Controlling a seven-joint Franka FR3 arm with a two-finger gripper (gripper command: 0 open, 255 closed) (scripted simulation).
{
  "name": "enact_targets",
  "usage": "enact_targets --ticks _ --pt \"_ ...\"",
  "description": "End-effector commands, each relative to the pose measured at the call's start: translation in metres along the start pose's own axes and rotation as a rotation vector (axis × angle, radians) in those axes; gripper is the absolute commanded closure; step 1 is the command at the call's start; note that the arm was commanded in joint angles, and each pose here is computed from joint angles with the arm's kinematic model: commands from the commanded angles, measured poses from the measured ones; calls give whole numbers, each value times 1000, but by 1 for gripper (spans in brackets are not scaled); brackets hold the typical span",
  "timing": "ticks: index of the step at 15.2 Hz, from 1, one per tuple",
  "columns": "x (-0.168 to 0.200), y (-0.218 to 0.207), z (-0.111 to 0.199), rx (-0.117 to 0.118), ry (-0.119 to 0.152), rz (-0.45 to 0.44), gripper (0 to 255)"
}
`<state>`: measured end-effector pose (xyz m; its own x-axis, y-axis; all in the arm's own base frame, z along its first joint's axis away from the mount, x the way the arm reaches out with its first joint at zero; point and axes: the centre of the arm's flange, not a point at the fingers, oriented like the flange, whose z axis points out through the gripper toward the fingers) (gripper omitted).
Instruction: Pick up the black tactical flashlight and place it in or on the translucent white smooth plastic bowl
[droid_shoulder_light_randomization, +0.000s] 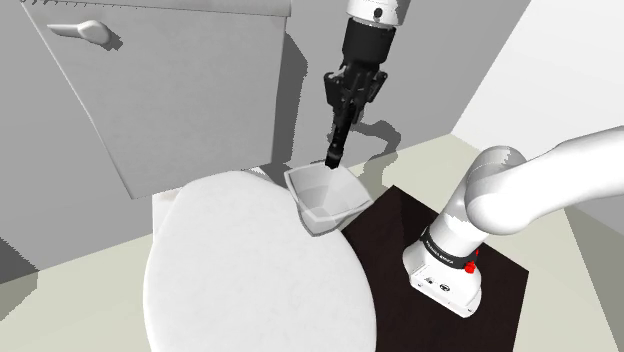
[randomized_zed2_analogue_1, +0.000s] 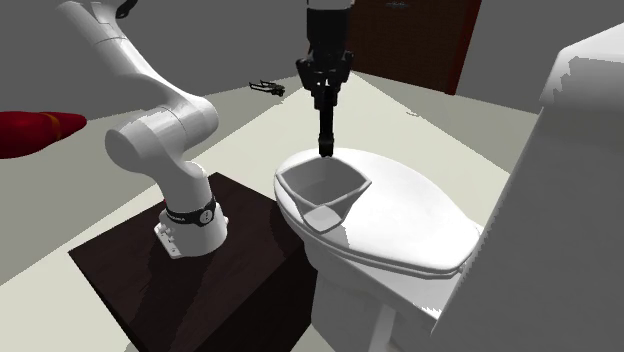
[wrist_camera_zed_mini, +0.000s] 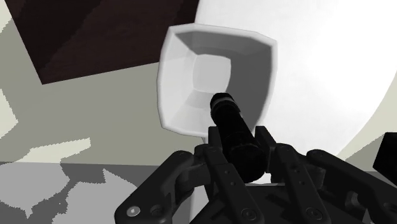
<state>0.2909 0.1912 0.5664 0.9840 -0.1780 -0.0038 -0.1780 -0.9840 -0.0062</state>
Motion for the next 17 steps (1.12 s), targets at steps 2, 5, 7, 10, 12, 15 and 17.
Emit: enact_targets --ticks 2,5,7,10,12,15,17 --pt "-1 0 16 0 1 0 255" --pt "-1 0 32 0 1 0 255" --pt "-1 0 43 0 1 0 255" --pt "-1 0 58 0 1 0 255" --pt "-1 0 65 0 1 0 255" --pt "-1 0 65 0 1 0 255" --pt "-1 0 65 0 1 0 255"
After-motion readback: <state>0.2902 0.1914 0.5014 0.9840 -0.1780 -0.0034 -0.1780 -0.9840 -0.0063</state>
